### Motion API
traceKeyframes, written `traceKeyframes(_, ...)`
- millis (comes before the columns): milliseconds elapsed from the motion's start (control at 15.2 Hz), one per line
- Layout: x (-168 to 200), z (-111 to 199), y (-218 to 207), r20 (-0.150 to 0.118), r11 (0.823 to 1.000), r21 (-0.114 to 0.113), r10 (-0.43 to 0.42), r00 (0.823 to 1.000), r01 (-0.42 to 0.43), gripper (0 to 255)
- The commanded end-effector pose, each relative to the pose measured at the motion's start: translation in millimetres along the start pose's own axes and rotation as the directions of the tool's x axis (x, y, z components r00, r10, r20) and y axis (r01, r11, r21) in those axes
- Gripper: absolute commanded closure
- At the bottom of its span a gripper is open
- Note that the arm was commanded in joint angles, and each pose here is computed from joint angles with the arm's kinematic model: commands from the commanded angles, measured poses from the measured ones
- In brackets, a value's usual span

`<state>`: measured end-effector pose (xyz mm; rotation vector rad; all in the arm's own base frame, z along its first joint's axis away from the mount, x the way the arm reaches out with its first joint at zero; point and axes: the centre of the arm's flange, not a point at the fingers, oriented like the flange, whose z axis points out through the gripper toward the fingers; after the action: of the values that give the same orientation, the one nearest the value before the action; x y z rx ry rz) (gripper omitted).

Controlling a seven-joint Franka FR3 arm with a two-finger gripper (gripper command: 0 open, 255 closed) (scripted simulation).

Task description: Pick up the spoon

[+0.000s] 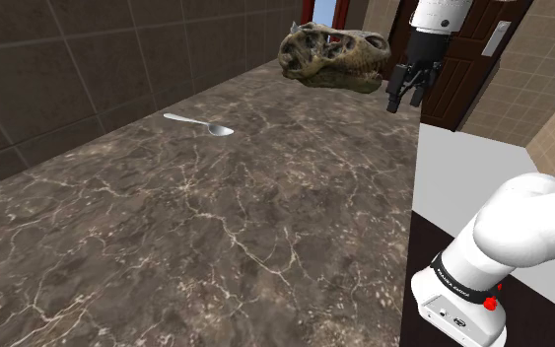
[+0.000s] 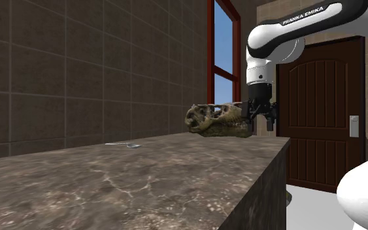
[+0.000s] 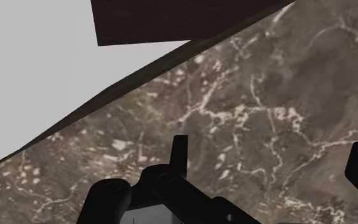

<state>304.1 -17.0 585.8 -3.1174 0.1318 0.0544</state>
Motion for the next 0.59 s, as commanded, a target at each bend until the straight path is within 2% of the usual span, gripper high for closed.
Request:
traceKeyframes(0, 0.0, 0.0, 0.0, 0.000, 1.000, 0.000, 0.000, 1.000, 0.000, 0)
traceKeyframes(528, 53.9, 10.0, -80.9, -0.050, 0.998, 0.026, -0.064, 0.997, 0.065, 0)
